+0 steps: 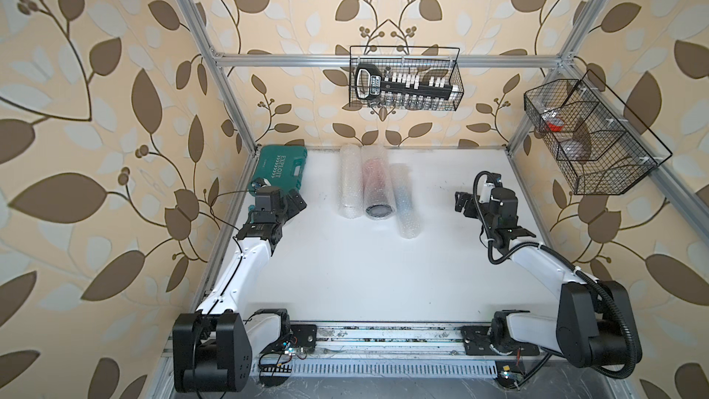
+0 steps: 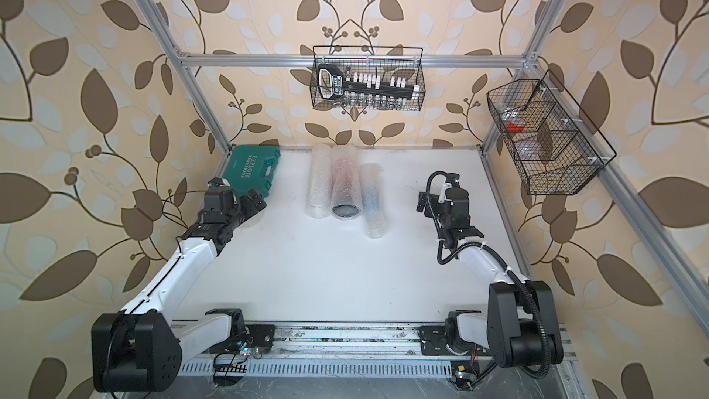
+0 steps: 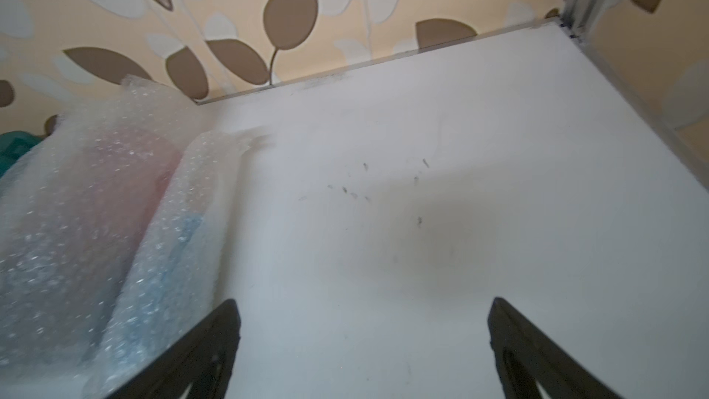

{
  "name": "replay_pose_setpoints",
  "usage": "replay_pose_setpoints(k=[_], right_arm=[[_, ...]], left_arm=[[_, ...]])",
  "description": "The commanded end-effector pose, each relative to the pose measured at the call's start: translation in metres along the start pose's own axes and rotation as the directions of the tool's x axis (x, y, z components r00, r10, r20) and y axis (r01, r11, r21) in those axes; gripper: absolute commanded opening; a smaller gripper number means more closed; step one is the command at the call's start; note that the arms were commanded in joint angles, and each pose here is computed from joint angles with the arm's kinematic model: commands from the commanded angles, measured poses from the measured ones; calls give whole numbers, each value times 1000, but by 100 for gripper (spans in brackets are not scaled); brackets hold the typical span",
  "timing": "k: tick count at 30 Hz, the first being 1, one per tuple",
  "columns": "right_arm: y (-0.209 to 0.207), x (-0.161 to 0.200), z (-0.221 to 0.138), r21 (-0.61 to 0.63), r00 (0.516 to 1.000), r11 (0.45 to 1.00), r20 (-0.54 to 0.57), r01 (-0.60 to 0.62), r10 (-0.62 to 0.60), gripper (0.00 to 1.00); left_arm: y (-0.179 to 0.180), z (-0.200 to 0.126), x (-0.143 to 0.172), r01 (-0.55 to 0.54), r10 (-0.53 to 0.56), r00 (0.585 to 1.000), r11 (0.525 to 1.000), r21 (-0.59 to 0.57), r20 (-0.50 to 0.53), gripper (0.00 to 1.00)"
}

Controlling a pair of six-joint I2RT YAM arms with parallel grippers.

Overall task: Unwrap the vase from the bubble wrap
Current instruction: Move the bubble wrap to the center of the board.

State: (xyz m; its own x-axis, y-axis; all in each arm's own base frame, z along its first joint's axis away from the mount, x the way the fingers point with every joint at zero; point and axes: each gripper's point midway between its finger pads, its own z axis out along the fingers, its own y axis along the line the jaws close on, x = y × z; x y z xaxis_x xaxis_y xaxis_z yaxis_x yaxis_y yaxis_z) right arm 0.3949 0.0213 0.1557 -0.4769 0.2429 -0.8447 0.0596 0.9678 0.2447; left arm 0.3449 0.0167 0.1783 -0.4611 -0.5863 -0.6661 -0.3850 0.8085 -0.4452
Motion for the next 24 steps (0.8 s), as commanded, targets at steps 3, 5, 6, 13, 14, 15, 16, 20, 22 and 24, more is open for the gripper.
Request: replay_pose_setpoints(k=[3,5,6,13,14,15,16,20,22,24], right_arm=[[69,22,5,-281,976,959,-216,-36,-27,100],[87,26,11,-330,966,943,-254,-40,-48,100],[94,28,14,-343,961,938,-272,-42,-57,100],[132,48,39,-410,918,911,-374,-37,-131,93],[137,52,43,-418,910,907,-390,-40,-140,90],[140,55,47,-416,903,908,-404,-42,-143,88],[142,58,52,-410,895,911,-423,-49,-142,86],[152,65,73,-398,867,914,-479,-75,-138,77],[155,69,83,-386,854,919,-501,-79,-137,76],[157,72,93,-365,844,928,-519,-77,-134,76]], left_arm=[[-26,-42,27,-20,45,976,993,114,-215,99],[-35,-52,33,-66,109,956,984,163,-271,99],[-39,-57,39,-92,150,941,976,197,-303,99],[-55,-72,71,-145,302,868,913,381,-395,99],[-55,-72,75,-134,300,865,910,392,-402,99],[-56,-71,78,-125,301,863,905,407,-405,99],[-57,-71,81,-117,301,861,902,416,-410,99],[-56,-70,83,-112,302,853,903,415,-427,99],[-57,-71,85,-104,302,849,900,422,-434,99],[-57,-71,85,-102,301,848,900,424,-435,99]])
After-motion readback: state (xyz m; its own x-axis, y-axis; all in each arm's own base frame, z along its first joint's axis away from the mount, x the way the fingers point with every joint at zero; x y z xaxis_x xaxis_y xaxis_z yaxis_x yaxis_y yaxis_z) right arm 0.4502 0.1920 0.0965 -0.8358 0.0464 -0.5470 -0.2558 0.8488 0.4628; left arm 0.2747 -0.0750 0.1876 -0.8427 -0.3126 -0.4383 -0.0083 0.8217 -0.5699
